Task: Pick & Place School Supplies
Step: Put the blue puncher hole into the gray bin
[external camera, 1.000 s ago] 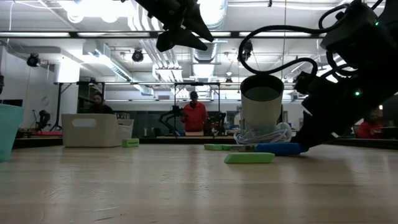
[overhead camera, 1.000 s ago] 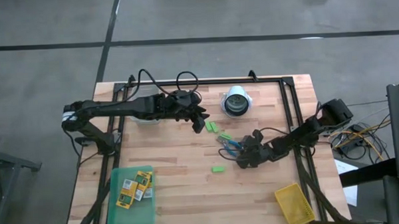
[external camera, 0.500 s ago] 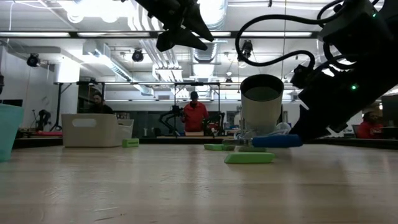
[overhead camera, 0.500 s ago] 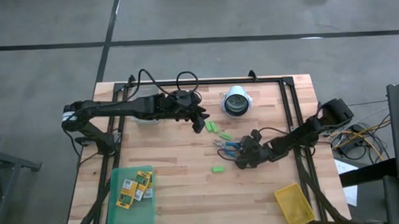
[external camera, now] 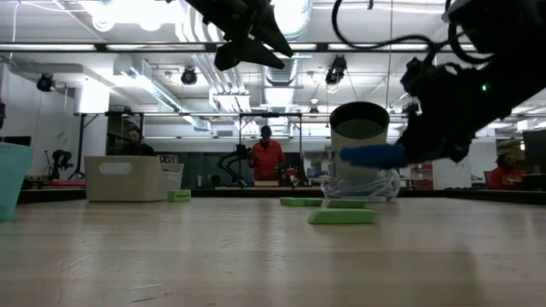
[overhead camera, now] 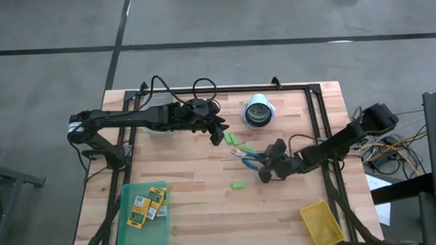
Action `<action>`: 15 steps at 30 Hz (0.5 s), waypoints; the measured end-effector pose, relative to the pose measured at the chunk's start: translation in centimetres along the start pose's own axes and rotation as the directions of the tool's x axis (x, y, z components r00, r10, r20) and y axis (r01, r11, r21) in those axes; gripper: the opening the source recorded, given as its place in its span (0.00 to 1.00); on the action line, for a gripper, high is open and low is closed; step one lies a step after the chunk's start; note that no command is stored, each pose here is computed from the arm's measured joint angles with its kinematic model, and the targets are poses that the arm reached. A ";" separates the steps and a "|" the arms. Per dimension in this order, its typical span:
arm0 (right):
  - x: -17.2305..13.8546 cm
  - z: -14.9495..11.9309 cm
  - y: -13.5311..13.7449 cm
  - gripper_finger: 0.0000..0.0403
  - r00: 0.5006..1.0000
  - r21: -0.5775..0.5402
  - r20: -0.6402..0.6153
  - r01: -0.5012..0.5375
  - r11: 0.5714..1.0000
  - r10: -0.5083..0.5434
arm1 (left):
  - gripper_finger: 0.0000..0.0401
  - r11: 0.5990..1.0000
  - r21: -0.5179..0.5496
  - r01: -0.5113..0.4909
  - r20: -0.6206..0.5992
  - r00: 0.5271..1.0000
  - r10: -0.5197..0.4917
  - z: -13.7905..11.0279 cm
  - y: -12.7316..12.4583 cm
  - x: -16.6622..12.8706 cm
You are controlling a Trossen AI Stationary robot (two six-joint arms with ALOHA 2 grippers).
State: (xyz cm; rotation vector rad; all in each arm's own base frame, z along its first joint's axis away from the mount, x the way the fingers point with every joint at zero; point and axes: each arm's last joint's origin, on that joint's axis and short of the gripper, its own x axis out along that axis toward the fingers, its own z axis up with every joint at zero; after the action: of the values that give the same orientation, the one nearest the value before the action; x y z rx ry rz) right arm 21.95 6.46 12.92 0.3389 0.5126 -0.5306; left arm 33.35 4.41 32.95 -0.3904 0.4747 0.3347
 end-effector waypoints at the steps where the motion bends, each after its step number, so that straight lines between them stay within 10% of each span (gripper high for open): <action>1: -0.3 0.4 0.0 0.09 1.000 -0.001 0.013 -0.012 1.000 0.012 | 0.38 1.000 0.000 0.000 0.000 1.000 0.000 0.0 0.0 0.0; 15: -3.9 4.4 -1.0 0.09 0.967 0.081 0.253 0.016 0.997 -0.036 | 0.38 1.000 0.000 -0.001 0.000 1.000 0.001 0.0 0.0 0.0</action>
State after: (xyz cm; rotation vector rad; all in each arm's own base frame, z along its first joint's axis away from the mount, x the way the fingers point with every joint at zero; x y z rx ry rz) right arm 20.15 5.33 18.48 0.3330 0.2480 -0.6113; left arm 33.35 4.41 32.94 -0.3900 0.4751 0.3351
